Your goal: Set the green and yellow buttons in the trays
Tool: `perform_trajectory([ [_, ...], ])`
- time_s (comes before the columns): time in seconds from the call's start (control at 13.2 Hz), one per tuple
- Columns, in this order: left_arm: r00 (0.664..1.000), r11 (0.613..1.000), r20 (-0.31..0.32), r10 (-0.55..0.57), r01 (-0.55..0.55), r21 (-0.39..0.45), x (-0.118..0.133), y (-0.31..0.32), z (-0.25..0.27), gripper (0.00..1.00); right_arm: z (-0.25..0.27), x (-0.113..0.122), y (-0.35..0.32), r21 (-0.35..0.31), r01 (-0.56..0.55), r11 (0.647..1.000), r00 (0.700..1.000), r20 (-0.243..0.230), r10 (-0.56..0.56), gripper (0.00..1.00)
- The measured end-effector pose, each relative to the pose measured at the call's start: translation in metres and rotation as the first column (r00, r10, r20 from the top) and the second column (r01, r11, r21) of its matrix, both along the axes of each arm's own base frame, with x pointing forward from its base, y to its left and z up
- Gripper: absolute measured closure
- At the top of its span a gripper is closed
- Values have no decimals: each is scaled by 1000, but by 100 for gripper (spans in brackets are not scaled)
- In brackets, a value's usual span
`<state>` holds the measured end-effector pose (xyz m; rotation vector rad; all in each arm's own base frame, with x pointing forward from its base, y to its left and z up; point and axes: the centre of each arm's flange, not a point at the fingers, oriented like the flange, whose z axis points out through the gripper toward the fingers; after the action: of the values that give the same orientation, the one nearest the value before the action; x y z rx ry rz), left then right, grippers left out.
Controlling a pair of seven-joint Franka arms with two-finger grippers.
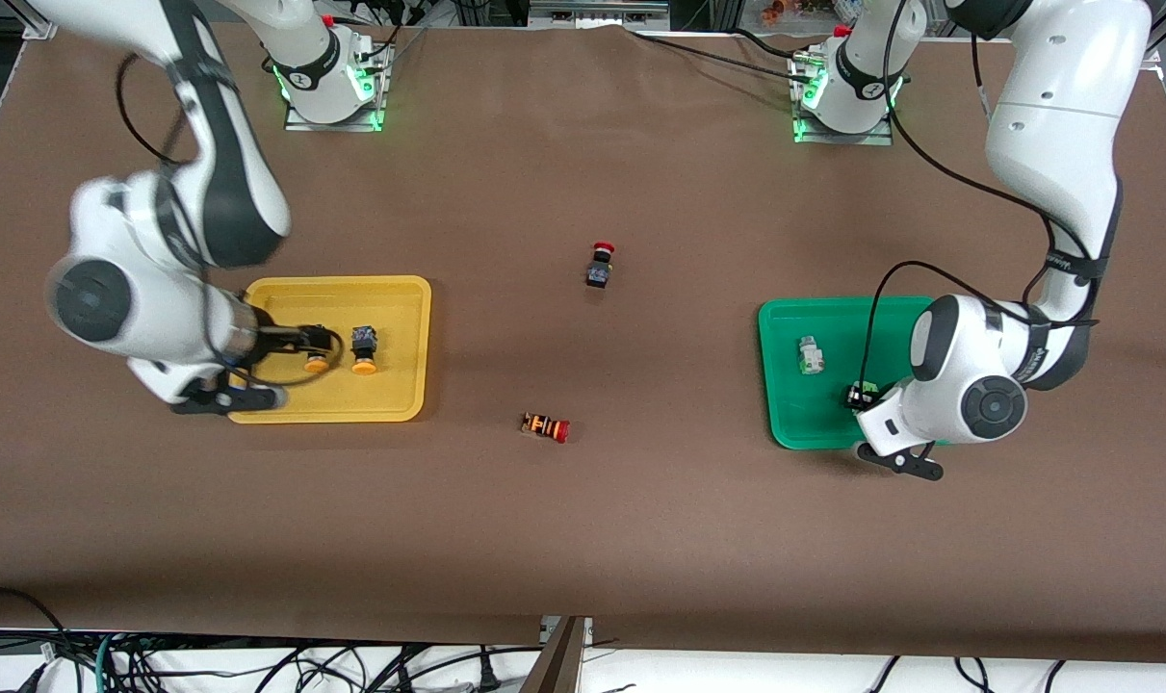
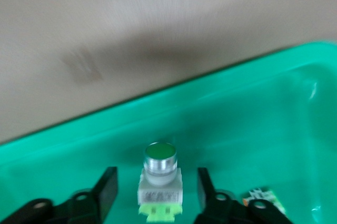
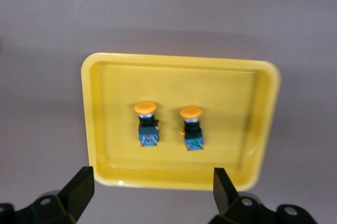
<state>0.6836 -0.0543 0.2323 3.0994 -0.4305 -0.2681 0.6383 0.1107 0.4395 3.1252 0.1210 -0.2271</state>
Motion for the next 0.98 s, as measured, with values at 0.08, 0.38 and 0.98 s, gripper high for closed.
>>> perform_trajectory([
  [0.08,999,1000,40,-3,3,0,4,-2,32,12,35,-7,-8,6,-4,1000,1000,24,4,0],
  [0.38,994,1000,110,0,-3,31,-4,-1,188,0,137,-54,-20,9,-10,1000,997,71,9,0],
  [0.98,970,994,229,83,-97,49,-107,16,389,0,191,-86,-50,-30,-15,999,994,112,18,0],
])
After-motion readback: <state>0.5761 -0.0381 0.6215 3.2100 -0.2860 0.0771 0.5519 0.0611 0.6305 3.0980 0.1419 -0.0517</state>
